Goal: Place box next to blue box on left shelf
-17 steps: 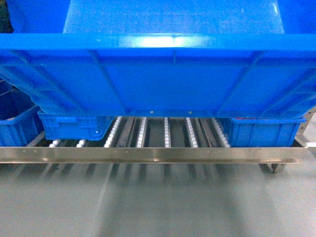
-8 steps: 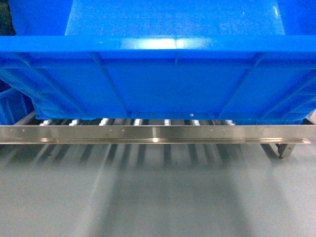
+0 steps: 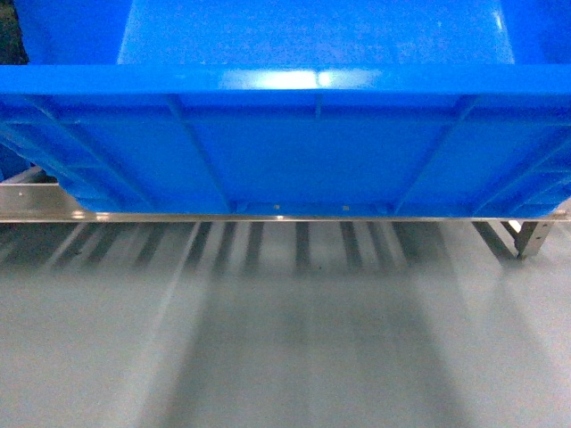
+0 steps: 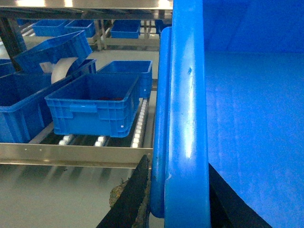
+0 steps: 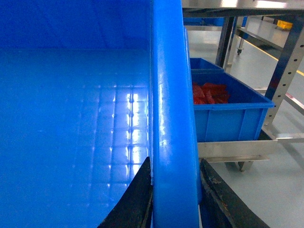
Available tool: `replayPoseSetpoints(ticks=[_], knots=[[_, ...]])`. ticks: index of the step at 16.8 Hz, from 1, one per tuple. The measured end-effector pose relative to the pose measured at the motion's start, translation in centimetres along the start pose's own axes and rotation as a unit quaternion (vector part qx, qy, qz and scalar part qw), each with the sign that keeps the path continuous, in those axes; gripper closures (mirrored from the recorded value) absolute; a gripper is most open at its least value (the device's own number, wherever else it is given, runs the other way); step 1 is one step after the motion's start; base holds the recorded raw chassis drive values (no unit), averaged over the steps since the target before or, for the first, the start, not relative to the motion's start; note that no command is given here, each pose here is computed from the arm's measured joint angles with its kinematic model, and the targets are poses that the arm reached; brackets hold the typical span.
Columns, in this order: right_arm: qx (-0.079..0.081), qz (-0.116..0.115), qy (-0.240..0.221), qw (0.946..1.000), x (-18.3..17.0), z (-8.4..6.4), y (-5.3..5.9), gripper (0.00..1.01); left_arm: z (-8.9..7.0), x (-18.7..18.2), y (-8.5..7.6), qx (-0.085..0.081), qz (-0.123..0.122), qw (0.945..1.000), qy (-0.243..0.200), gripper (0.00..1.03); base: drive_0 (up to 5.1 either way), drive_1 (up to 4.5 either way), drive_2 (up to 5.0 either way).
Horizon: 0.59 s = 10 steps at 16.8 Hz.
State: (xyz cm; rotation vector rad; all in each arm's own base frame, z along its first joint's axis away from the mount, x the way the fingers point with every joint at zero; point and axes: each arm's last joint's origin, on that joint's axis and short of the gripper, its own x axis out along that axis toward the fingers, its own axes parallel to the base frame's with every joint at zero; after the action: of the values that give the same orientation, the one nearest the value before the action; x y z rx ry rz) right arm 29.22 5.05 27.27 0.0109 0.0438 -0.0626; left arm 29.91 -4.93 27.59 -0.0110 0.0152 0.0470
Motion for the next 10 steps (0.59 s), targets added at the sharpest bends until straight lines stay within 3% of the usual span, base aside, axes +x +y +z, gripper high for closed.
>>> replayPoseSetpoints(ticks=[10], knots=[[-0.001, 0.000, 0.004, 1.0000, 0.00, -0.08, 0.00, 0.80, -0.11, 0.01, 0.00, 0.001, 0.000, 1.0000, 0.005, 0.83, 0.0, 0.00, 0.0]])
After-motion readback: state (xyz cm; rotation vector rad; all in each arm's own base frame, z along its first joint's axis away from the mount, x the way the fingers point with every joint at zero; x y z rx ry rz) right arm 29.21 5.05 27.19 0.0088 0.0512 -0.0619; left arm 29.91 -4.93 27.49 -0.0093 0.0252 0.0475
